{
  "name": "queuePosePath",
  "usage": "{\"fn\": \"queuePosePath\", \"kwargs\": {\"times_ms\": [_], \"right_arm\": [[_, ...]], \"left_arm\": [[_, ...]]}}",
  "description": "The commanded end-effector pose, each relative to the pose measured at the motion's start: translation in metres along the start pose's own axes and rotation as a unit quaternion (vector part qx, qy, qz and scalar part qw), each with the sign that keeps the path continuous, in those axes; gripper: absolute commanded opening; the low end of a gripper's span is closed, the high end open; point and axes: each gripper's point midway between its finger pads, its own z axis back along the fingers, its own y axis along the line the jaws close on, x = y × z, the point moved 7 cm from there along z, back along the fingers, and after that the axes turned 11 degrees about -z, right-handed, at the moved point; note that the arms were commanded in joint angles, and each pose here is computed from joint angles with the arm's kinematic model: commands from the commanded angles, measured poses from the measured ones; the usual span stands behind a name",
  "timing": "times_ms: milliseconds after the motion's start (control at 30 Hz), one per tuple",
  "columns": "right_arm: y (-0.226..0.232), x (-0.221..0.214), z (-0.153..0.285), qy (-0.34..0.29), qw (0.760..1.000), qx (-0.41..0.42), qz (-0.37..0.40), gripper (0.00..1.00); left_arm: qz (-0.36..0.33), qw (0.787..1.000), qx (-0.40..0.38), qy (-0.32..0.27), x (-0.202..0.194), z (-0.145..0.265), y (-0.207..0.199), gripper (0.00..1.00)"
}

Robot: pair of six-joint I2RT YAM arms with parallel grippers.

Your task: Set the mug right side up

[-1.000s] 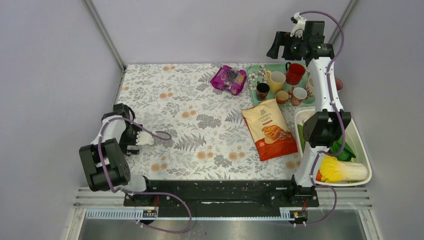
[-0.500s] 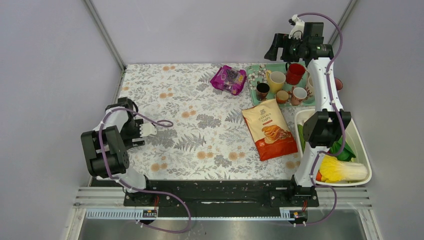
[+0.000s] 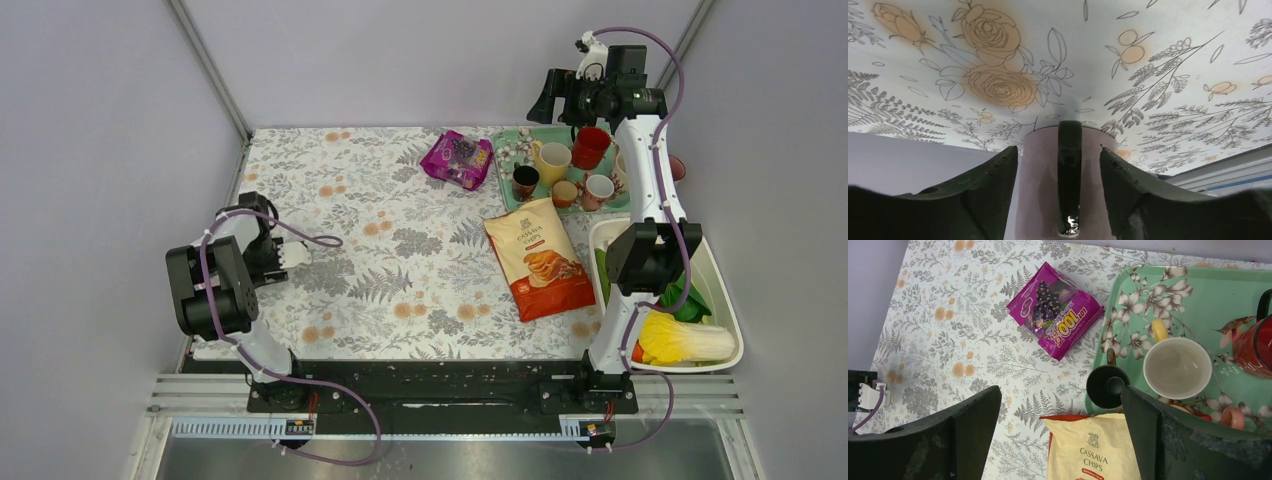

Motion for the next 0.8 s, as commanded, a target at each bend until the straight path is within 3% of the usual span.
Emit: {"fn": "queuePosePath", "kwargs": {"times_ms": [0,100,200,233,400,500,600,767], "right_arm": [[0.009,0.001,0.005,0.001,1.0,0.013,0.012,0.99],[0.009,0.001,0.005,0.003,1.0,0.015,0.012,1.0],[0.011,0.003,0.006,0.0,1.0,0.016,0.014,1.0],[0.011,0.003,0.006,0.0,1.0,0.016,0.014,0.99],[0.024,0.0,0.008,0.005,1.0,0.024,0.019,1.0],[0.042,-0.006,0.007,0.016,0.999,0.038,0.028,0.99],[0.067,-0.021,0.002,0.036,0.996,0.065,0.041,1.0],[0.123,-0.073,-0.021,0.097,0.978,0.158,0.101,0.99]], "left_arm": [[0.013,0.999,0.023,0.026,-0.009,0.011,0.014,0.53],[0.021,0.999,0.01,0.027,-0.01,0.012,0.014,0.33],[0.045,0.999,0.009,0.018,-0.009,0.017,0.017,0.04],[0.054,0.998,0.013,0.016,-0.008,0.019,0.019,0.0],[0.095,0.995,0.031,-0.01,0.007,0.036,0.028,0.0],[0.147,0.984,0.051,-0.084,0.032,0.059,0.042,0.0],[0.211,0.957,0.063,-0.187,0.062,0.094,0.059,0.0],[0.274,0.892,0.052,-0.356,0.108,0.148,0.08,0.0]]}}
